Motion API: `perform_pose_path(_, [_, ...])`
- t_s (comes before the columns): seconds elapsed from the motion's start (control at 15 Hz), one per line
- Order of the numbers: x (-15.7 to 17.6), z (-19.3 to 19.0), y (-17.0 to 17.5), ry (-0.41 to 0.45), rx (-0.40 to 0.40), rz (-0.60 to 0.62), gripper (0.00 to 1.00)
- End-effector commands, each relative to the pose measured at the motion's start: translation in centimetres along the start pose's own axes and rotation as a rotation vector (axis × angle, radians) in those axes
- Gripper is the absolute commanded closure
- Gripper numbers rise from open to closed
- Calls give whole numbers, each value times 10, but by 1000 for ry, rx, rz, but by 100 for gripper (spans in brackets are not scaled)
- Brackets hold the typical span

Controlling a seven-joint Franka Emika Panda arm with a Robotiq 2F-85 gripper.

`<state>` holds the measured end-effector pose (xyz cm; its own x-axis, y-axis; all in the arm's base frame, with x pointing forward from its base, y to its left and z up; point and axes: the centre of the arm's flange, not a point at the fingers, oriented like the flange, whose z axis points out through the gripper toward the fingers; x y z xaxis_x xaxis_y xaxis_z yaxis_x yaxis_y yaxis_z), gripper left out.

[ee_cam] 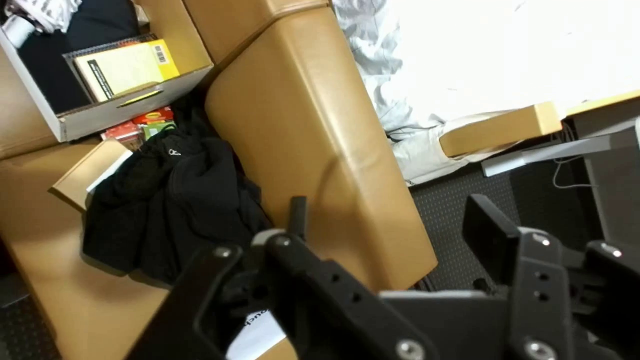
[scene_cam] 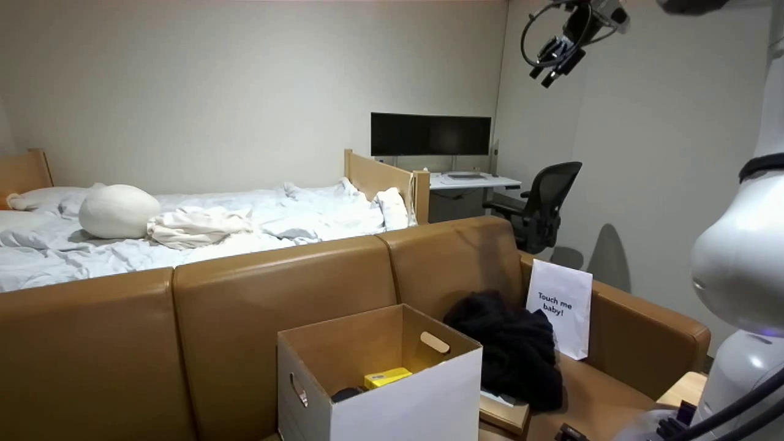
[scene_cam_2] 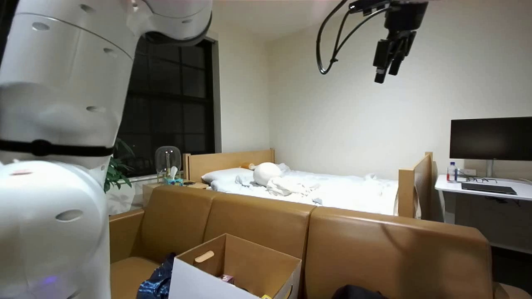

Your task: Remove the black jersey from the box

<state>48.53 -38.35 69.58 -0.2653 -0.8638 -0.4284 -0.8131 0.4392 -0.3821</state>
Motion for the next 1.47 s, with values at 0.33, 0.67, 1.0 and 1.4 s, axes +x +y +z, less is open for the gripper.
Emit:
perform_pose_path(0.33, [-143,10,130,271,-243,-362,0])
perform_pose_path(0.67, [-208,4,213,300,-334,-670,0])
perform_pose_path(1.0, [-207,-11,256,245,-501,-898,0])
perform_pose_path(1.4, [-193,-18,248,159,-534,-999,0])
